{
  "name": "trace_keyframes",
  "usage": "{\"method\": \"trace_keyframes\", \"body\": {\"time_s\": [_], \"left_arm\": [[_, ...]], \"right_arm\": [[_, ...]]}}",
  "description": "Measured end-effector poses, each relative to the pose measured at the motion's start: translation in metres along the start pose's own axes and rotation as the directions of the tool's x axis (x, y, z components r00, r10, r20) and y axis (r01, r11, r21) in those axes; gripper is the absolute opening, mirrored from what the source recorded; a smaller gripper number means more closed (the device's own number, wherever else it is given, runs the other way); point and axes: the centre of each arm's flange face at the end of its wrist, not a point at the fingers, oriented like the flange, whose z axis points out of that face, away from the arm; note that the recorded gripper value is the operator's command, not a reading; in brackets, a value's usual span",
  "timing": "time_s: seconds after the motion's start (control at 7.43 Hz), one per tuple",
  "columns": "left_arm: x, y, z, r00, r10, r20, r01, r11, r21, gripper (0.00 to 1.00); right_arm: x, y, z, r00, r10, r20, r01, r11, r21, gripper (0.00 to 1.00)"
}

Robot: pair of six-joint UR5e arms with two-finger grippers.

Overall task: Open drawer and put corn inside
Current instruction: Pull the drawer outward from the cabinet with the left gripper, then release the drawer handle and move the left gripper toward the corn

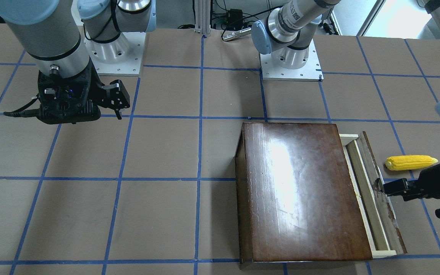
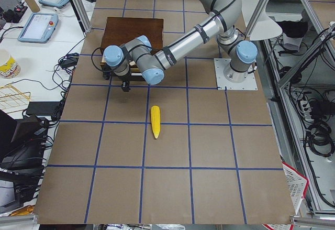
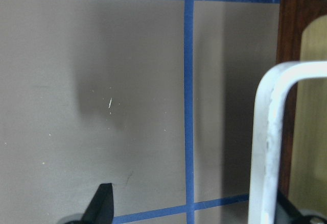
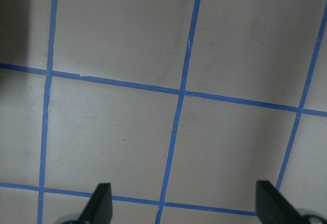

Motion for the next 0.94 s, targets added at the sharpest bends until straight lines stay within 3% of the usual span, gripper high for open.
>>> {"method": "trace_keyframes", "body": {"time_s": [0.94], "left_arm": [[-0.037,0.006,-0.008,1.0,-0.029,0.001,0.029,0.999,0.017,1.0]], "right_arm": [[0.0,0.0,0.0,1.0,0.0,0.0,0.0,1.0,0.0,1.0]]}}
